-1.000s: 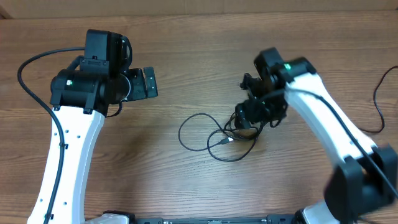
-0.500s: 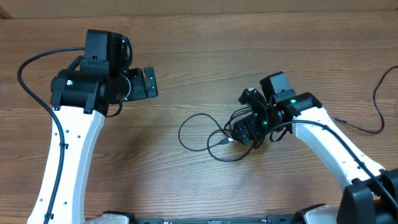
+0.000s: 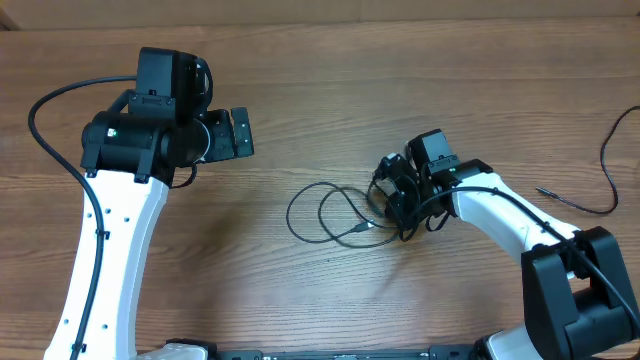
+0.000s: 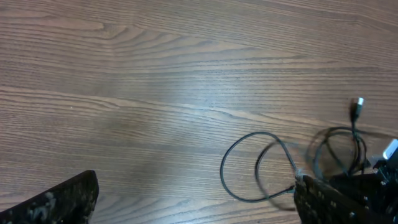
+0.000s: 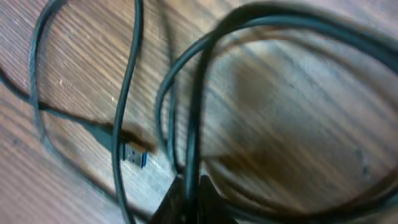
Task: Untangle cables
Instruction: 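Lower the right gripper onto the remaining cables and grasp one, then lift the grasped cable up and pull it off to the upper right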
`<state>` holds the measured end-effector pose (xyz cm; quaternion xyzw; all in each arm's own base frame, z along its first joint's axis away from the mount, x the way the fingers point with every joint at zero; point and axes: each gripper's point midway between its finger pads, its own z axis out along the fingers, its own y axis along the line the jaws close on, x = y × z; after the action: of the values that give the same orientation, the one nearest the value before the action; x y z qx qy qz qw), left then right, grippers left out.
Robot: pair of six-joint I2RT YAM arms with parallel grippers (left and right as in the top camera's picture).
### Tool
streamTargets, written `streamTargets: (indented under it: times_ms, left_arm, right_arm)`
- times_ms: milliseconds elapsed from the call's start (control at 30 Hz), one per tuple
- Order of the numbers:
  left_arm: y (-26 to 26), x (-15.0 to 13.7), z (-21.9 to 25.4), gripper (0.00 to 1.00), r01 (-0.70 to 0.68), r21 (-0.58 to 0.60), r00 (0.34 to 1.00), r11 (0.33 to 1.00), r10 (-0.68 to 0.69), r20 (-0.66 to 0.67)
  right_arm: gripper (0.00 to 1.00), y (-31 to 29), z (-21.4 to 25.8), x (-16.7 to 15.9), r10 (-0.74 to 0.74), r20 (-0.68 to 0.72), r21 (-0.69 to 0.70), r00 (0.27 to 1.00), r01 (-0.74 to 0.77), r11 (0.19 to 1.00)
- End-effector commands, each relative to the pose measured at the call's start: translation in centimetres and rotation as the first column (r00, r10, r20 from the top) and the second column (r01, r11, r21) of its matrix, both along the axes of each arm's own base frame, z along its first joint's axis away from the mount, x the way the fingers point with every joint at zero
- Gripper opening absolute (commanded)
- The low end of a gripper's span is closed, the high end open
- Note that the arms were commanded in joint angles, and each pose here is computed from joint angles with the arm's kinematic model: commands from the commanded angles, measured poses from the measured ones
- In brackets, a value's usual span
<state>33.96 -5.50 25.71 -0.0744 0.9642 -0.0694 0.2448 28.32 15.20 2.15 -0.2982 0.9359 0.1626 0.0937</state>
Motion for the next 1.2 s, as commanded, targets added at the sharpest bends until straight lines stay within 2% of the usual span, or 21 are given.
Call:
streamTargets:
  times_ms: [0, 100, 267, 300, 433, 567, 667, 700, 867, 1033, 1100, 1167]
  left_arm:
    - [0.1, 0.0, 0.2, 1.0, -0.009, -0.004, 1.0, 1.0, 0.009, 0.006]
    - [0.1, 0.0, 0.2, 1.0, -0.009, -0.004, 1.0, 1.0, 0.009, 0.006]
    - [0.1, 0.0, 0.2, 1.0, -0.009, -0.004, 1.0, 1.0, 0.009, 0.006]
    - [0.1, 0.0, 0.2, 1.0, -0.009, -0.004, 1.0, 1.0, 0.009, 0.006]
    - [0.1, 0.0, 0.2, 1.0, -0.009, -0.004, 1.0, 1.0, 0.009, 0.006]
    - [0.1, 0.0, 0.2, 1.0, -0.009, -0.004, 1.0, 1.0, 0.009, 0.006]
    - [0.1, 0.0, 0.2, 1.0, -0.009, -0.004, 1.0, 1.0, 0.009, 0.007]
    - [0.1, 0.0, 0.2, 1.0, -0.009, -0.004, 1.0, 1.0, 0.009, 0.006]
    - [0.1, 0.0, 0.2, 1.0, -0.009, -0.004, 1.0, 1.0, 0.009, 0.006]
    - [0.1, 0.0, 0.2, 1.0, -0.009, -0.004, 1.0, 1.0, 0.009, 0.006]
    - [0.1, 0.0, 0.2, 1.0, -0.009, -0.004, 1.0, 1.0, 0.009, 0.006]
    - [0.1, 0.0, 0.2, 1.0, -0.009, -0.004, 1.0, 1.0, 0.009, 0.006]
  right_arm:
    - [0.04, 0.8, 4.0, 2.3, -0.033, 0.063, 0.024, 0.997, 0.032, 0.999]
    - [0.04, 1.1, 9.2, 3.5, -0.057, 0.098, 0.039, 0.994, 0.053, 0.998]
    - [0.04, 1.3, 20.9, 4.5, -0.109, 0.167, 0.079, 0.98, 0.097, 0.992]
    - [0.04, 0.8, 24.2, 5.0, -0.136, 0.224, 0.078, 0.965, 0.121, 0.99]
    - [0.04, -0.6, 31.2, 6.0, -0.177, 0.4, 0.075, 0.899, 0.16, 0.984]
    - [0.04, -2.3, 38.4, 6.8, -0.233, 0.587, 0.108, 0.775, 0.211, 0.972]
    - [0.04, -2.4, 42.6, 6.6, -0.261, 0.669, 0.173, 0.696, 0.196, 0.965]
    - [0.04, -2.4, 44.8, 6.6, -0.277, 0.71, 0.209, 0.647, 0.182, 0.961]
    - [0.04, -2.3, 49.9, 6.9, -0.283, 0.819, 0.26, 0.499, 0.117, 0.958]
    - [0.04, -2.1, 53.0, 7.7, -0.304, 0.869, 0.298, 0.39, 0.076, 0.951]
    - [0.04, -1.9, 55.1, 8.0, -0.328, 0.89, 0.33, 0.316, 0.05, 0.943]
    - [0.04, -1.9, 58.3, 8.1, -0.365, 0.908, 0.371, 0.208, 0.008, 0.928]
